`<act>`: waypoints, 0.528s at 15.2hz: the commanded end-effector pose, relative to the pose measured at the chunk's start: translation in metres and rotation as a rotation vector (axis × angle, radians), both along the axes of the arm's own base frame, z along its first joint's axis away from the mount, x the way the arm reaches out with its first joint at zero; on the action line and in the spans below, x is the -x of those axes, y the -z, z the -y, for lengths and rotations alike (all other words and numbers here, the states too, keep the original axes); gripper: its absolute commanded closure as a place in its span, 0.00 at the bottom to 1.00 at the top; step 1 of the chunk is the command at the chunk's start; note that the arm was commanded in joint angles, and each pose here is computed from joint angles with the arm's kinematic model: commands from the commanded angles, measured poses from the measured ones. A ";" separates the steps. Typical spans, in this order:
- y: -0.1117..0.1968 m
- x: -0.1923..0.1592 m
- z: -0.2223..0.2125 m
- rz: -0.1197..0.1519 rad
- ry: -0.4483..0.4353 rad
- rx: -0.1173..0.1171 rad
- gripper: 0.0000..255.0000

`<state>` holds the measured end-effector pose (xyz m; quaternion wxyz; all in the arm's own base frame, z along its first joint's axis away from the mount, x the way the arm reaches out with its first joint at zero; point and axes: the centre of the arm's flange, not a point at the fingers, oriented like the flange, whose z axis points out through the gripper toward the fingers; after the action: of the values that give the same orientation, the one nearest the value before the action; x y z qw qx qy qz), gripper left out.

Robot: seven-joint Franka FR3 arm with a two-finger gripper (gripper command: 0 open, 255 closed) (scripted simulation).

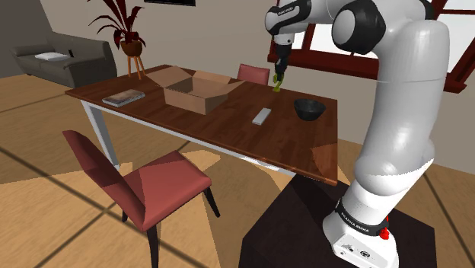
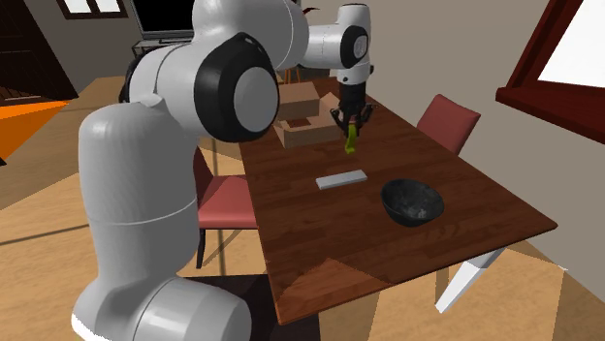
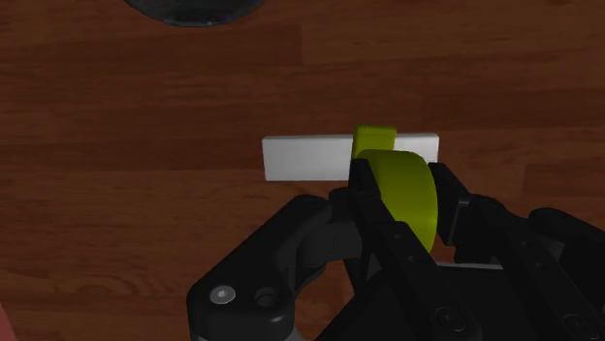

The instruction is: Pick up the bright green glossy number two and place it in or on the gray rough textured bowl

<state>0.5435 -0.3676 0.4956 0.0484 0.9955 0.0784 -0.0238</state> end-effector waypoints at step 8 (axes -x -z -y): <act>-0.012 0.059 0.103 0.000 -0.001 0.000 1.00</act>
<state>0.4930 -0.4598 0.5061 0.0483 0.9955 0.0784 -0.0240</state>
